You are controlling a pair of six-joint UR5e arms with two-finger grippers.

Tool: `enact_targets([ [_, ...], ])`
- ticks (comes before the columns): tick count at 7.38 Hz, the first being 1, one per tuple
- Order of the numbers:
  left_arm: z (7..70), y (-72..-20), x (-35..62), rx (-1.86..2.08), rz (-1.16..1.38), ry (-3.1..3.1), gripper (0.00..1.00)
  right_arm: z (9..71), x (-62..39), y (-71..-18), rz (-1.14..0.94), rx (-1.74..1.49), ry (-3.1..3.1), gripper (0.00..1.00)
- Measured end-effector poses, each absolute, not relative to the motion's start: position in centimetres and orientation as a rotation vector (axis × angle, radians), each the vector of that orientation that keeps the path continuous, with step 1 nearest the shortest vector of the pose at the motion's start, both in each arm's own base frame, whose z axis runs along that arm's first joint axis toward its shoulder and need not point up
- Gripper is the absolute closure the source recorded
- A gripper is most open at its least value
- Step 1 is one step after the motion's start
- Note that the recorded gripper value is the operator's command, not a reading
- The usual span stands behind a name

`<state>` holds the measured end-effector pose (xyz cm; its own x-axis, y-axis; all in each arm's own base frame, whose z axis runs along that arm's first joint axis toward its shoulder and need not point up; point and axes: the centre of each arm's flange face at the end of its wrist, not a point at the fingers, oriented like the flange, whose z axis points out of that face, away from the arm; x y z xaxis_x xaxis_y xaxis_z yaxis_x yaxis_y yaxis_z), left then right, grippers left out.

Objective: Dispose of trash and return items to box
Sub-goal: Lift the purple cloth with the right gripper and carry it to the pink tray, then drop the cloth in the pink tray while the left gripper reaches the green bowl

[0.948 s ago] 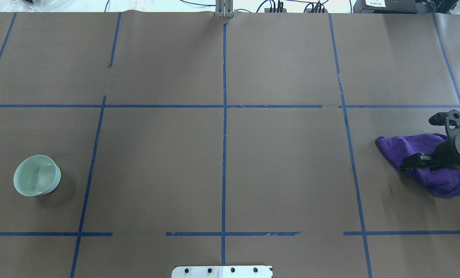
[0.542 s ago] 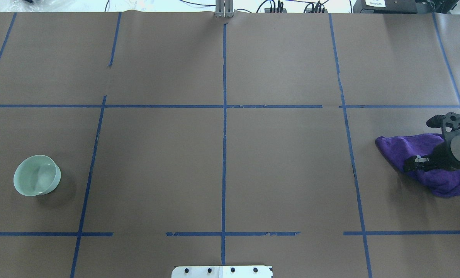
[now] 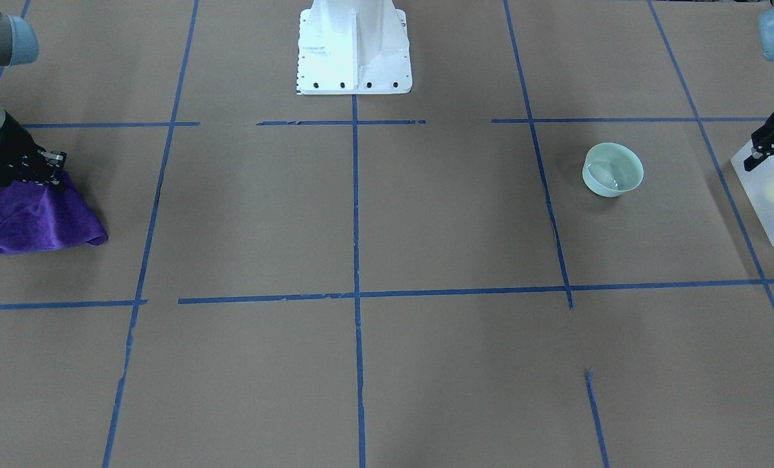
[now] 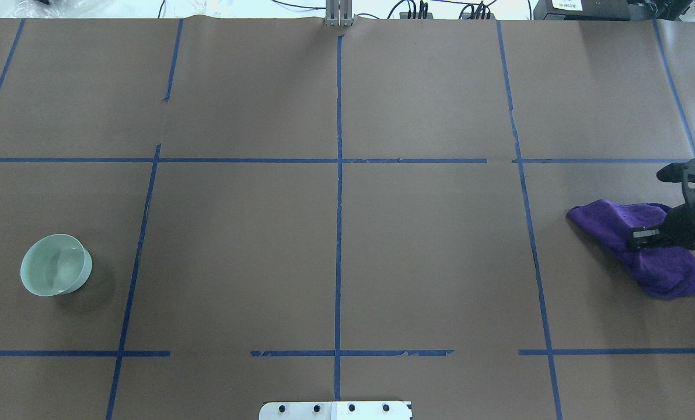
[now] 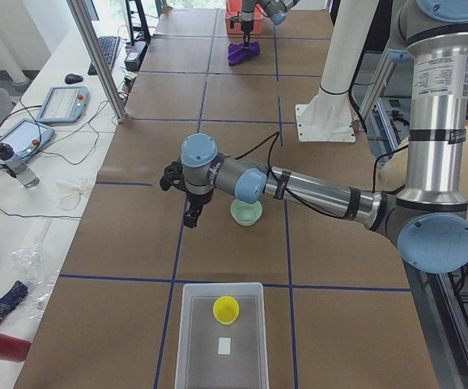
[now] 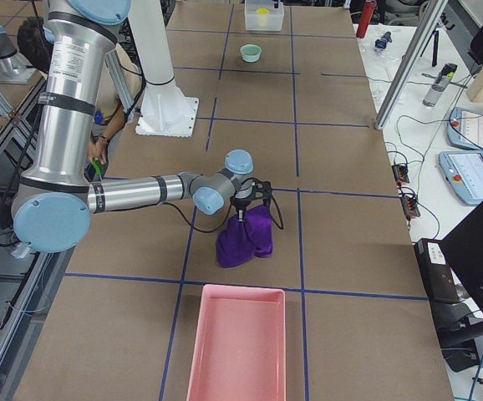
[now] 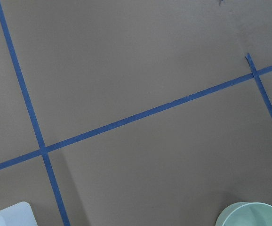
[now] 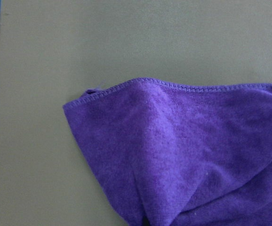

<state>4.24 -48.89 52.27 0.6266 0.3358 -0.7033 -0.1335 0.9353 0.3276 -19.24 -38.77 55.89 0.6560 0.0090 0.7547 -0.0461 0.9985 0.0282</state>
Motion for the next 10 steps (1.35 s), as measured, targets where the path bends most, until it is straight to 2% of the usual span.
enact_targets([
  [3, 53.3, -48.7, 6.5, 0.182, 0.206, 0.840, 0.00, 55.4, -5.9, -40.1, 0.103, 0.099, -0.966, 1.00],
  [8, 51.6, -47.7, 12.3, 0.092, 0.119, 0.866, 0.00, 59.8, 18.4, -43.8, -0.163, 0.158, -0.662, 1.00],
  [10, 50.8, -47.1, 14.9, 0.059, 0.076, 0.870, 0.00, 63.3, 23.2, -43.3, -0.209, 0.132, -0.644, 1.00],
])
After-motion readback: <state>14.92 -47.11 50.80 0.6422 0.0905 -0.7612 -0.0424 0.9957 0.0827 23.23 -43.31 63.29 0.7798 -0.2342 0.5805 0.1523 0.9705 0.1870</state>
